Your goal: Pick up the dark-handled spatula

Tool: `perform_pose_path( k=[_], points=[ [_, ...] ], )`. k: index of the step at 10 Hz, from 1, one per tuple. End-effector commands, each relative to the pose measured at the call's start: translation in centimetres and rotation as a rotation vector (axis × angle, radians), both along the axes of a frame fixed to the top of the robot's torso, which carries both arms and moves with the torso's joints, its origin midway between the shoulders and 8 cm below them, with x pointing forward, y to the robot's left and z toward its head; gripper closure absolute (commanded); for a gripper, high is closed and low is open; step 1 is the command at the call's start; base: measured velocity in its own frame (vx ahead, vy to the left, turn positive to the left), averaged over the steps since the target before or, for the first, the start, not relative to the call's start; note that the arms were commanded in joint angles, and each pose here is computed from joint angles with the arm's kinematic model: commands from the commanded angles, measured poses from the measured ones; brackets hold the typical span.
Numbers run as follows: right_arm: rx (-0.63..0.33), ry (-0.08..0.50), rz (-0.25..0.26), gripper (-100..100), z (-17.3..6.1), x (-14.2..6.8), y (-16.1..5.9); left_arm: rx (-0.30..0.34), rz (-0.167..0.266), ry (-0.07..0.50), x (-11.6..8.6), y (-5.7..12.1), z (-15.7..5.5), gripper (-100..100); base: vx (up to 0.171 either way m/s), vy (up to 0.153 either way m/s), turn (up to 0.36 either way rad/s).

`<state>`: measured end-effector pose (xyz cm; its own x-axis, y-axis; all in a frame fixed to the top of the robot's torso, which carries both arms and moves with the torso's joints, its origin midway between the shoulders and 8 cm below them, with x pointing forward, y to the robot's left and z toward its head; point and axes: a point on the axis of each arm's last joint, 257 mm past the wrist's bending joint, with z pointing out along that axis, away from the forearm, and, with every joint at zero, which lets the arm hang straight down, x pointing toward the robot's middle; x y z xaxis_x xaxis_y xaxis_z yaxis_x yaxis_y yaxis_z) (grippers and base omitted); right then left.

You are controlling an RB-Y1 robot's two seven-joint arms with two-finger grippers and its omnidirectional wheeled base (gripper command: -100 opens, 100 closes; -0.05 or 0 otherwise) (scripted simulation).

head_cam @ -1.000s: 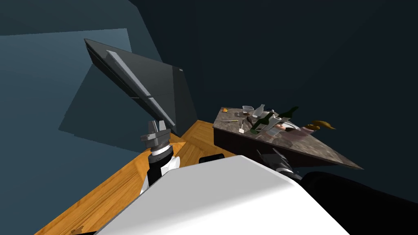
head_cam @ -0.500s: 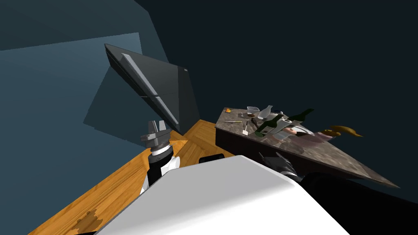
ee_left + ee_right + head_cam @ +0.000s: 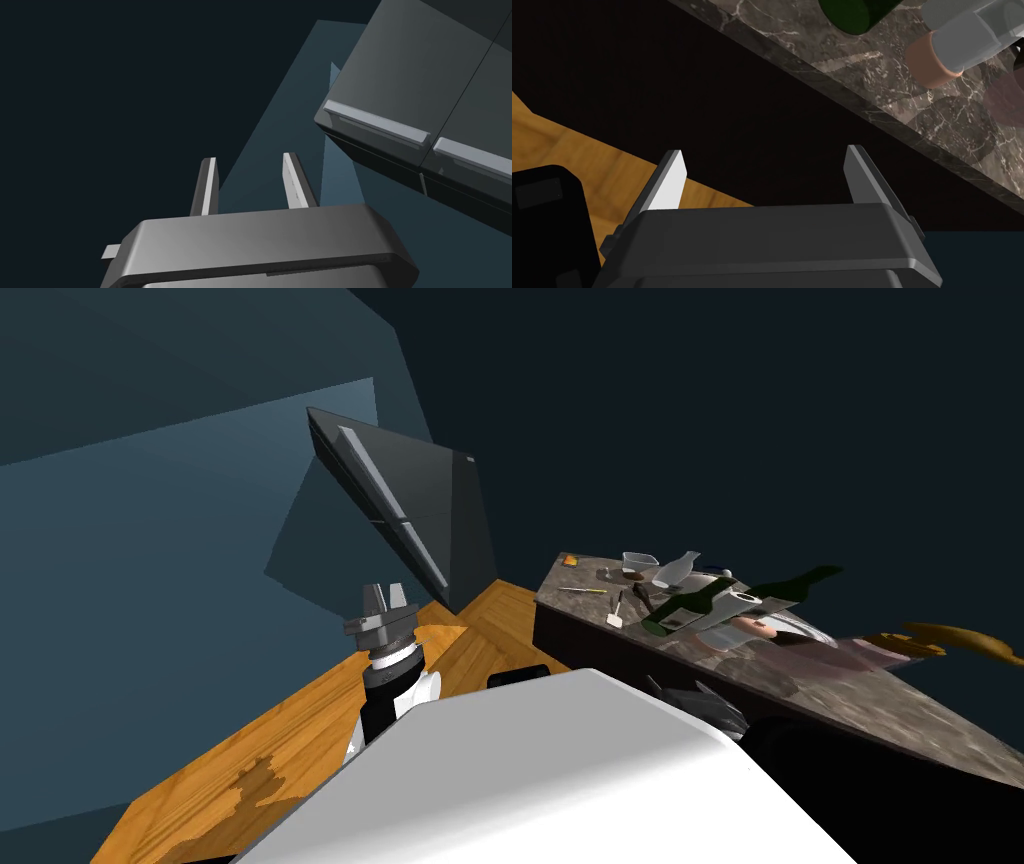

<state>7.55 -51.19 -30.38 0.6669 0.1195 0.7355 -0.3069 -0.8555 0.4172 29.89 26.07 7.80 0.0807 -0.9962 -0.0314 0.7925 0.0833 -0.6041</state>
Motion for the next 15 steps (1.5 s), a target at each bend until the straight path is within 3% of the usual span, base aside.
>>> perform_pose_path(
  k=[1, 2, 5, 6, 9, 10, 12, 13, 15],
  points=[
    [0.04, -0.01, -0.032, -100, -0.5, -0.5, 0.0, 0.0, 0.0, 0.0, 0.0, 0.0, 0.0, 0, 0.007, 0.0, -0.02],
    [0.072, 0.038, -0.062, -100, -1.1, -3.1, -0.6, 0.0, 0.0, 0.0, 0.0, 0.0, 0.0, 0, 0.015, 0.014, 0.257],
    [0.126, 0.009, -0.111, -100, -1.3, -3.4, -0.6, 0.0, 0.0, 0.0, 0.0, 0.0, 0.0, 0, 0.009, 0.0, 0.104],
    [0.153, 0.054, -0.142, -100, -1.7, -6.0, -1.1, 0.0, 0.0, 0.0, 0.0, 0.0, 0.0, 0, 0.014, 0.007, 0.35],
    [0.207, 0.023, -0.194, -100, -1.9, -6.2, -1.1, 0.0, 0.0, 0.0, 0.0, 0.0, 0.0, 0, 0.009, -0.005, 0.074],
    [0.235, 0.062, -0.23, -100, -2.0, -8.7, -1.5, 0.0, 0.0, 0.0, 0.0, 0.0, 0.0, 0, 0.013, 0.008, 0.377],
    [0.283, 0.032, -0.281, -100, -2.2, -8.9, -1.4, 0.0, 0.0, 0.0, 0.0, 0.0, 0.0, 0, 0.014, -0.012, 0.108],
    [0.303, 0.069, -0.314, -100, -2.2, -11.3, -1.8, 0.0, 0.0, 0.0, 0.0, 0.0, 0.0, 0, 0.019, 0.001, 0.294],
    [0.341, 0.043, -0.356, -100, -2.3, -11.4, -1.8, 0.0, 0.0, 0.0, 0.0, 0.0, 0.0, 0, 0.014, -0.012, 0.138]
  ],
)
